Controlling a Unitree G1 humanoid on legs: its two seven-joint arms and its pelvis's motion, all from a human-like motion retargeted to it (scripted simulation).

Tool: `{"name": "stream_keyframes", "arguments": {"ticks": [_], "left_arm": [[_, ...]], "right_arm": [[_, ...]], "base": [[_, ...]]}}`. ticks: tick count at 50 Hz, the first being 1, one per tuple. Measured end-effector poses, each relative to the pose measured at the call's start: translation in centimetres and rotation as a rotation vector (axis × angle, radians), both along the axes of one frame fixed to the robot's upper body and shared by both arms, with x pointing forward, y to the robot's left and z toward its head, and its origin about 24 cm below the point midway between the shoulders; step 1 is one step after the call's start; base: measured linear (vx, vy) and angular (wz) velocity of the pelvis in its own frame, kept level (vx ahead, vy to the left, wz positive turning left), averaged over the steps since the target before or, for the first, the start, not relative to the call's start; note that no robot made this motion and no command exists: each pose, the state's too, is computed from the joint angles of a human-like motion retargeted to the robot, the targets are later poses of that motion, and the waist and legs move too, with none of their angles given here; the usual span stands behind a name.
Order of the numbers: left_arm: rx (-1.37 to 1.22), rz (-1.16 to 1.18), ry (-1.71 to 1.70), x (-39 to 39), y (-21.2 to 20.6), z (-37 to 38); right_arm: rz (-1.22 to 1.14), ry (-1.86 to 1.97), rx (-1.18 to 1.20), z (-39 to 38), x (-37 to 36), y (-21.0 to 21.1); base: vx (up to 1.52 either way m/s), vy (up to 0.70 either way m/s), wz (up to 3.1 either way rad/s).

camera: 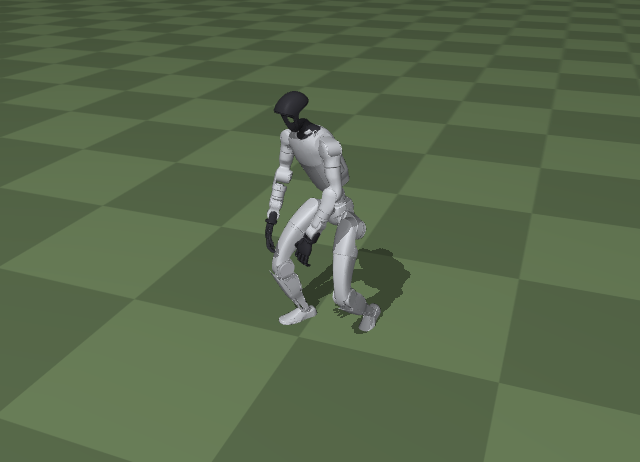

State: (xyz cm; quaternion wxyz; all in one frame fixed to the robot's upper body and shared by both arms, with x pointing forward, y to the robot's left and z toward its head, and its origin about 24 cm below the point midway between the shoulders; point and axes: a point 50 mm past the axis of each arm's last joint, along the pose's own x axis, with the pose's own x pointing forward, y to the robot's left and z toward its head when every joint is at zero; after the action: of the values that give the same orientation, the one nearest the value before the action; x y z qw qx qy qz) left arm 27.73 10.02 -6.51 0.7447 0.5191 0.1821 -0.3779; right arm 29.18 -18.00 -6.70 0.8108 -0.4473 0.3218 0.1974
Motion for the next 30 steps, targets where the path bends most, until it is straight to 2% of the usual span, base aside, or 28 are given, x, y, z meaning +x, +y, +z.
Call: {"name": "stream_keyframes", "arguments": {"ticks": [30], "left_arm": [[-0.204,0.175,0.065,0.1,-0.7,0.3]], "right_arm": [[0.147,0.024,0.026,0.2,-0.1,2.0]], "base": [[-0.01,-0.04,0.20]]}}
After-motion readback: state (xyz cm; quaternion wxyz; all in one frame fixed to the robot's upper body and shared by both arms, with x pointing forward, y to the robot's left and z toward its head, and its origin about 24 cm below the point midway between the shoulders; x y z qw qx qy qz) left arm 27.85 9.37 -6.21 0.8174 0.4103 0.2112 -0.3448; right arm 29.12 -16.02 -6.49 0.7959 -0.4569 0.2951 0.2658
